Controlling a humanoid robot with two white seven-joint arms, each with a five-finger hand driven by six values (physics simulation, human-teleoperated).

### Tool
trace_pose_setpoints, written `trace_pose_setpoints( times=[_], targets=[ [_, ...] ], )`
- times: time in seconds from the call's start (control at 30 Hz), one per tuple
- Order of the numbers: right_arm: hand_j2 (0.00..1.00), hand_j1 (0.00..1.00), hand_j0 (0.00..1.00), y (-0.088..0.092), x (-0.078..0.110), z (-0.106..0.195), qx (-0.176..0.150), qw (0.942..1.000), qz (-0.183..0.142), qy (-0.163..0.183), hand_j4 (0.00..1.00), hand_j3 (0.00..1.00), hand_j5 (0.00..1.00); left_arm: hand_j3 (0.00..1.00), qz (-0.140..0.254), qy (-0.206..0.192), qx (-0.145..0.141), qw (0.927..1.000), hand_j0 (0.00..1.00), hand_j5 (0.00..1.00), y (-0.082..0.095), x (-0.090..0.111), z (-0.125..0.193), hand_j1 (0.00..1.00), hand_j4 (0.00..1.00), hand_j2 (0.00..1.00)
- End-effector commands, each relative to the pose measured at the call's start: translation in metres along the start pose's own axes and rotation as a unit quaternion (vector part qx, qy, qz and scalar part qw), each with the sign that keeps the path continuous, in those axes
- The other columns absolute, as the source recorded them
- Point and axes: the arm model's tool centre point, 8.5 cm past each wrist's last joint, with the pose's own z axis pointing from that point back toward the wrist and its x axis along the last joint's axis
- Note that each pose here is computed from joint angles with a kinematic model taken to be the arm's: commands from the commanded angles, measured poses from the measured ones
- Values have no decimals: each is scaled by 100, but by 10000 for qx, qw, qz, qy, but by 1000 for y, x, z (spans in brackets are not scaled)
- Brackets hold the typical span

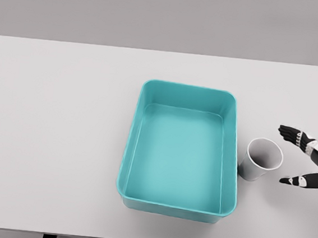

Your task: Put the paper cup into the basket with your right arm

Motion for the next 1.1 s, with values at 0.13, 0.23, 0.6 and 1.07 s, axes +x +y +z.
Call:
trace_pose_setpoints(
  times=[0.13,0.23,0.6,1.07],
  targets=[
    [100,100,100,9,-1,-2,35,9999,-114,-49,100,100,100,100,6,0,0,10000,100,100,0,0,0,100,100,100],
    [100,100,100,14,-1,-5,35,9998,-184,-100,100,100,100,100,-2,0,-1,10000,100,100,0,0,0,100,100,100],
    [100,100,100,19,-2,-11,-5,9994,-272,-201,100,100,100,100,6,0,0,10000,100,100,0,0,0,100,100,100],
    [100,100,100,27,-4,-15,76,9995,-210,-235,100,100,100,100,-2,0,0,10000,100,100,0,0,0,100,100,100]
  ],
)
